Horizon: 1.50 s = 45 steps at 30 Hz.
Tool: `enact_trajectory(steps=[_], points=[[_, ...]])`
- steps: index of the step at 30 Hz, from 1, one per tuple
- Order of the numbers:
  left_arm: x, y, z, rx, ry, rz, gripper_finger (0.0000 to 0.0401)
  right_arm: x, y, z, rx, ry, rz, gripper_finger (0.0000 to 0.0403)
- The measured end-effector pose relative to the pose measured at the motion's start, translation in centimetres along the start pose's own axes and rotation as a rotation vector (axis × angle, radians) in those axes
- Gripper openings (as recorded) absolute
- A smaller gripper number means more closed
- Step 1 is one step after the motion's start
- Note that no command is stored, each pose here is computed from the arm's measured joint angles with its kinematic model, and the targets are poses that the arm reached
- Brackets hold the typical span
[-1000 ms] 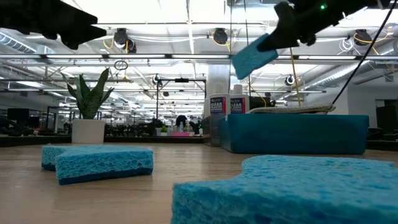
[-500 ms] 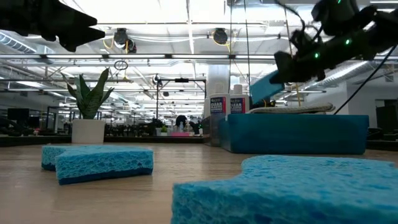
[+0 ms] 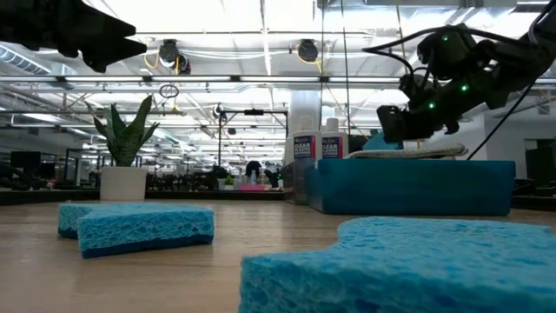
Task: Pick & Place Kitchen Items
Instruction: Put the blue dishwashing sponge into the right black bin
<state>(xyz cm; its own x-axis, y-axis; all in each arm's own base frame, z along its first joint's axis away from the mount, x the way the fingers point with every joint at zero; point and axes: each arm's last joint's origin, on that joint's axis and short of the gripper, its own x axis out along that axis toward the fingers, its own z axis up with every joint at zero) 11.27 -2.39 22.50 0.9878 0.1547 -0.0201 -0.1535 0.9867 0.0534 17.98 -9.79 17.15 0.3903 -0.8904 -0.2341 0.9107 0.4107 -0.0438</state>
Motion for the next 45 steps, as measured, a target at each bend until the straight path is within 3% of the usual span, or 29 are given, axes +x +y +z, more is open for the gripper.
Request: enact_trajectory(steps=[15, 27, 32, 38, 45], points=[[0.1, 0.0, 0.0, 0.003, 0.006, 0.000, 0.0255, 0.3, -0.2, -0.1, 0.000, 0.005, -0.016, 0.0025], [0.6, -0.3, -0.4, 0.024, 0.045, -0.002, 0.0255, 0.3, -0.2, -0.1, 0.000, 0.005, -0.015, 0.0138], [0.6, -0.3, -0.4, 0.023, 0.045, -0.002, 0.0255, 0.2, 0.4, -0.2, 0.005, 0.038, 0.180, 0.0173], [0.6, -0.3, -0.4, 0.023, 0.045, -0.002, 0.0255, -0.1, 1.1, 0.3, 0.060, 0.038, 0.420, 0.0185], [0.6, -0.3, -0.4, 0.023, 0.044, -0.002, 0.0255, -1.8, 1.6, 2.2, 0.112, -0.087, 0.536, 0.0179]])
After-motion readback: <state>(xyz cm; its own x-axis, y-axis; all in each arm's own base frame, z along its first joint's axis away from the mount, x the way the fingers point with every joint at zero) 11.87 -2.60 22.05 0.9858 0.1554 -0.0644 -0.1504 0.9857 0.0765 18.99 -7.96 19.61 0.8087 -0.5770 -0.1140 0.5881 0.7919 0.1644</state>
